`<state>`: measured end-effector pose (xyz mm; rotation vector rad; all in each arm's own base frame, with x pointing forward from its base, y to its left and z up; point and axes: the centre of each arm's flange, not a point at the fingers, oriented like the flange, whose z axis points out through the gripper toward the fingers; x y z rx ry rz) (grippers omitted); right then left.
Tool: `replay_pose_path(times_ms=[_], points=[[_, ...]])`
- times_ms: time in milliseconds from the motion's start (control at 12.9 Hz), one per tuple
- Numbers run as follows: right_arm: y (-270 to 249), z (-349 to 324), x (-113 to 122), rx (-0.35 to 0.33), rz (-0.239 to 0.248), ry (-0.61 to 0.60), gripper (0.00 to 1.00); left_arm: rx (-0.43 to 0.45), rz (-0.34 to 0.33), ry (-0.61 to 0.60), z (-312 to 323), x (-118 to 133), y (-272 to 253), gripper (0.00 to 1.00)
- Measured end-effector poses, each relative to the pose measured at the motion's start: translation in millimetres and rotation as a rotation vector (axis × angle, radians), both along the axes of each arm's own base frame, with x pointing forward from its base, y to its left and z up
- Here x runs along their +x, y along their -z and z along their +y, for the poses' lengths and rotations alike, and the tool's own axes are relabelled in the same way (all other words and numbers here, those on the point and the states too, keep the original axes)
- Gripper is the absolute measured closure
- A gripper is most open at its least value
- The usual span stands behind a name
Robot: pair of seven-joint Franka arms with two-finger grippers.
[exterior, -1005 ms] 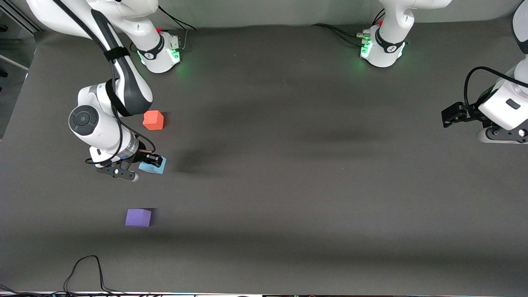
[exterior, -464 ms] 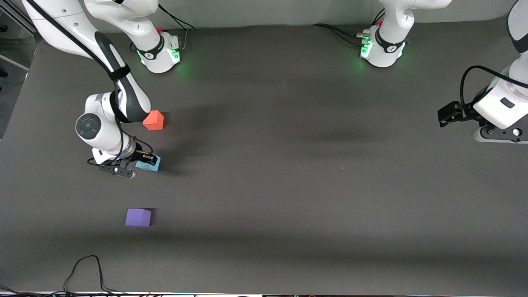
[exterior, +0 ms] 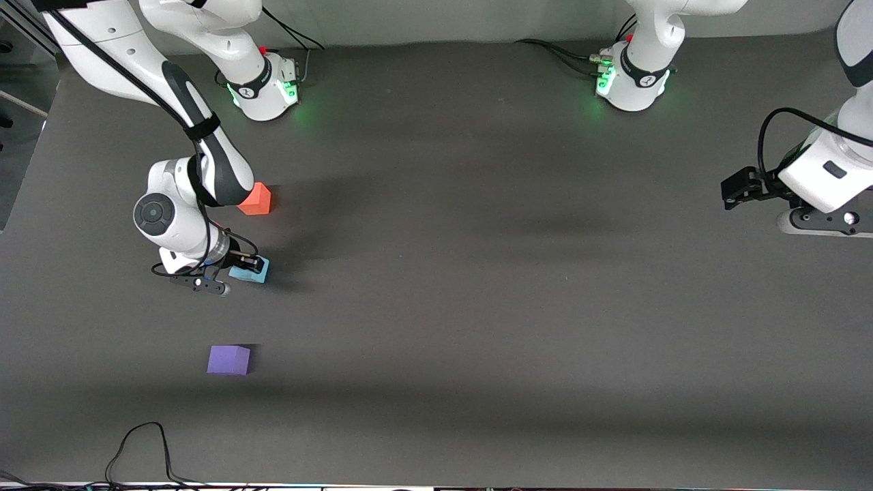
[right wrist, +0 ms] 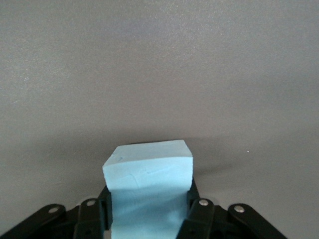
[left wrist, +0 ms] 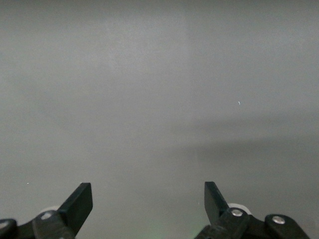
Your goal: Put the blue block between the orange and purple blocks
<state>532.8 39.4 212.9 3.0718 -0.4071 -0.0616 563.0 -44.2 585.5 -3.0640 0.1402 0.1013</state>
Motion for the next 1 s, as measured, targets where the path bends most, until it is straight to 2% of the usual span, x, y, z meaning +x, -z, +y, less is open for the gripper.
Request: replay_pose_path(times_ms=[155,309,386,618,850,927,1005], points=[[0,-2,0,0.000,0.001,-0.018,0.44,0.000,0.003,0.000,0,0,0,0.00],[0,-6,1,-0.001,0.000,-0.034,0.39,0.000,0.005,0.000,0,0,1,0.00],[0,-8,1,-0.001,-0.001,-0.033,0.32,0.001,0.006,0.000,0,-1,1,0.00],[-5,-15,7,-0.003,-0.021,-0.028,0.01,0.001,0.006,0.000,0,-1,1,0.00],[-36,-14,22,0.000,-0.088,-0.027,0.00,0.001,0.007,0.001,0,-1,1,0.00],[-60,-14,27,0.000,-0.115,-0.027,0.00,0.001,0.007,0.001,-1,-1,1,0.00],[-88,-15,29,-0.001,-0.119,-0.024,0.00,0.001,0.007,0.001,-1,-1,1,0.00]])
